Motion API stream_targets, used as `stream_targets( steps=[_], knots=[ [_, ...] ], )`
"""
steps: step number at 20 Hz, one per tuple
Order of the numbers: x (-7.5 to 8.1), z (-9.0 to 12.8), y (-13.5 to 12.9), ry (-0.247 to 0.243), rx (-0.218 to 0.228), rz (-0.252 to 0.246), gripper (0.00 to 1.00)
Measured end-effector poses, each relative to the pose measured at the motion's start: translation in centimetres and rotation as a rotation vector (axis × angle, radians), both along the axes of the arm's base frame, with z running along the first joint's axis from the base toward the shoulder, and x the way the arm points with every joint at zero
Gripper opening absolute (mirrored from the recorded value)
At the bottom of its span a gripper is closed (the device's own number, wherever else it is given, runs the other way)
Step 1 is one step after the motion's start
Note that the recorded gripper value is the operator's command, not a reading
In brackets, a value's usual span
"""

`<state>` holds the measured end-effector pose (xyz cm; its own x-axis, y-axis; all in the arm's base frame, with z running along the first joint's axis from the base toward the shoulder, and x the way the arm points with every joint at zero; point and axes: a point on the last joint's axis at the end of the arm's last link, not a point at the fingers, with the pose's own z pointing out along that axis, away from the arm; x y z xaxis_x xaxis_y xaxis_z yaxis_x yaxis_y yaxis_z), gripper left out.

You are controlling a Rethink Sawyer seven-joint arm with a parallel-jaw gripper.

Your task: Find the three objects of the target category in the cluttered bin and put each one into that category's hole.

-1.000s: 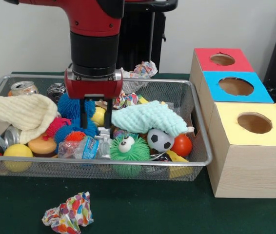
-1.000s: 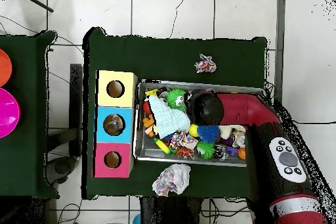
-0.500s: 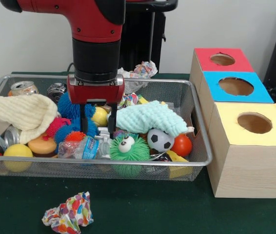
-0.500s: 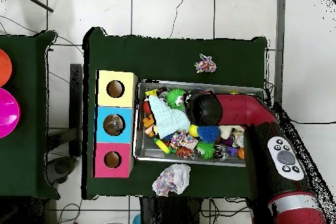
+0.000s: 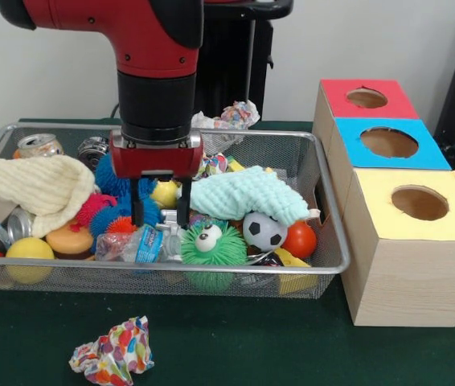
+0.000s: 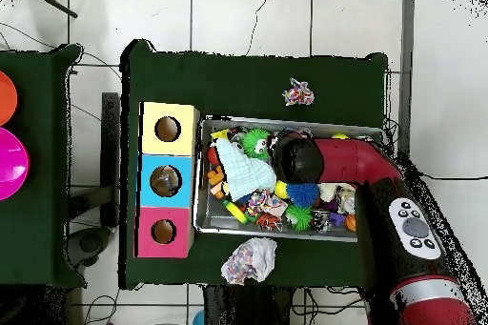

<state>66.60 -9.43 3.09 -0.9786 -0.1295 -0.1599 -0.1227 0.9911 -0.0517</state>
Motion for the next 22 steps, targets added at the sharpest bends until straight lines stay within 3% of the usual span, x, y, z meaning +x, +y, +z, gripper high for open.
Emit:
stream_targets(
  steps=[10,22],
  knots=[
    [-0.9,-1.5,-1.4,0.013,0.015,-0.028,1.00],
    [-1.3,-1.8,-3.1,0.016,0.019,-0.056,1.00]
  ],
)
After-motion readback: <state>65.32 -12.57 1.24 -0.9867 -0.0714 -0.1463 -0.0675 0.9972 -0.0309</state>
